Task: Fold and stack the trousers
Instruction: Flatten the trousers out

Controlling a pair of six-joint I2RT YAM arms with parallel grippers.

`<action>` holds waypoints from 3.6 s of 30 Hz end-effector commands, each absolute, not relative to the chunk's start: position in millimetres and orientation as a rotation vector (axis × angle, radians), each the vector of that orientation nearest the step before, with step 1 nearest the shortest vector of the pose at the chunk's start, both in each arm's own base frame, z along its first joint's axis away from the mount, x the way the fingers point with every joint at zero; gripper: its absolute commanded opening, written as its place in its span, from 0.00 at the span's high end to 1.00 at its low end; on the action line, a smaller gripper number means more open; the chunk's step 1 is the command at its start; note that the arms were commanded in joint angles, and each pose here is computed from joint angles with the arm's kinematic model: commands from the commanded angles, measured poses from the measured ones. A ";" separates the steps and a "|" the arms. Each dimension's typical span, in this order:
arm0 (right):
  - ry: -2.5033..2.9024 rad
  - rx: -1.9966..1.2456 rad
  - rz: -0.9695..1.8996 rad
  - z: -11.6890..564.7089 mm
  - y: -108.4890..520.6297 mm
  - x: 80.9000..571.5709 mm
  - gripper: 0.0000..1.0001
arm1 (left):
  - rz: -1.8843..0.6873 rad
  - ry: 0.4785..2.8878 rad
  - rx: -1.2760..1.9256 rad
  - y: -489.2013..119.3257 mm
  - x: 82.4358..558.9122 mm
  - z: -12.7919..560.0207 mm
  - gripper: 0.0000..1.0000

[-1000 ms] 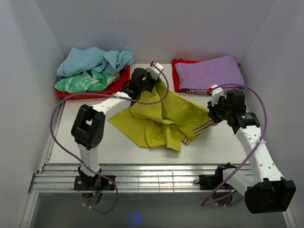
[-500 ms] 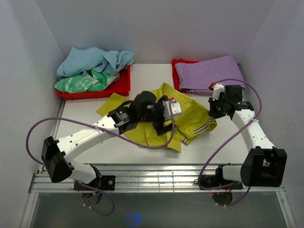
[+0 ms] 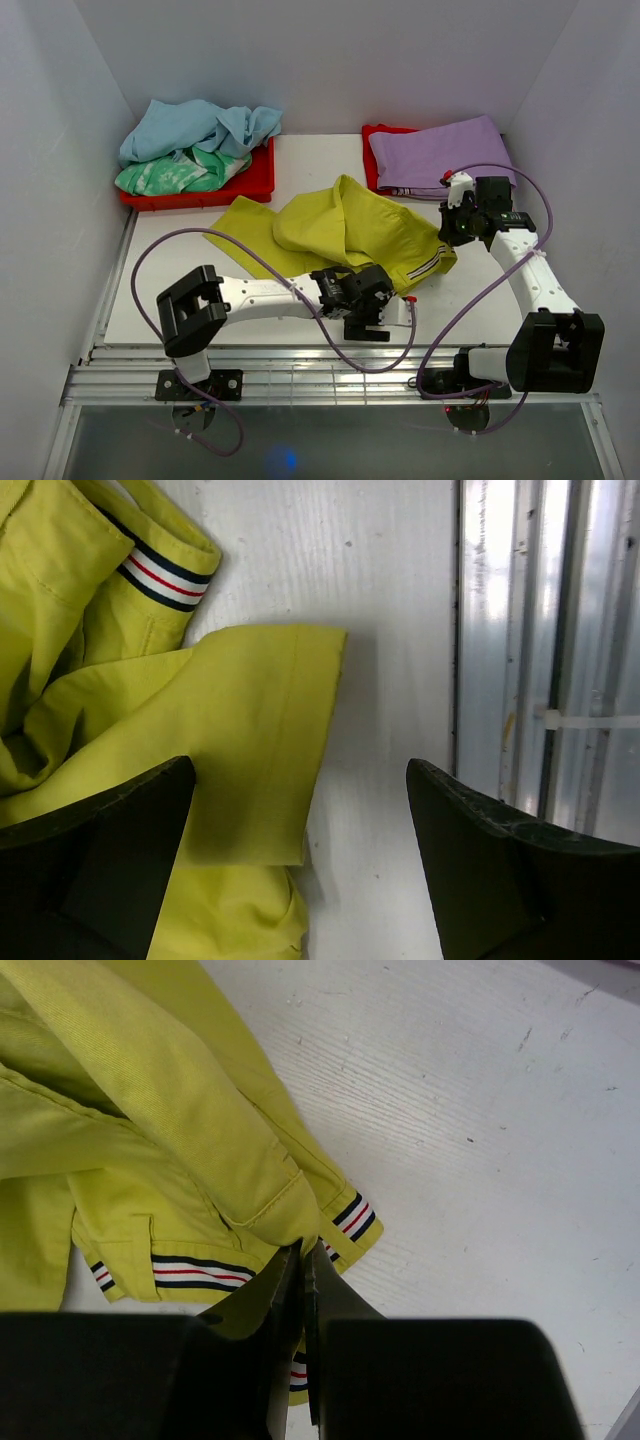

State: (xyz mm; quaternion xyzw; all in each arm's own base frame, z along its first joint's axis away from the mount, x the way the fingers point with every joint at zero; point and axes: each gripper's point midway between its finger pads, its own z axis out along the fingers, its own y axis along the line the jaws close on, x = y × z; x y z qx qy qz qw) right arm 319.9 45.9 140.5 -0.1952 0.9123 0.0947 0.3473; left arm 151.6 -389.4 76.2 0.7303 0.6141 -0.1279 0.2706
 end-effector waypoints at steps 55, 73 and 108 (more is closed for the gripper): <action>2.609 -1.189 0.149 18.6 59.1 274.5 0.92 | -0.689 2.262 1.748 -158.3 144.6 30.7 1.00; 2.394 -1.064 -0.278 125.6 -73.3 323.0 0.92 | -0.307 1.909 0.683 -126.9 270.2 294.7 1.00; 2.461 -1.068 -0.314 104.0 -118.9 400.3 0.92 | 0.406 1.995 -0.001 234.4 370.2 232.9 1.00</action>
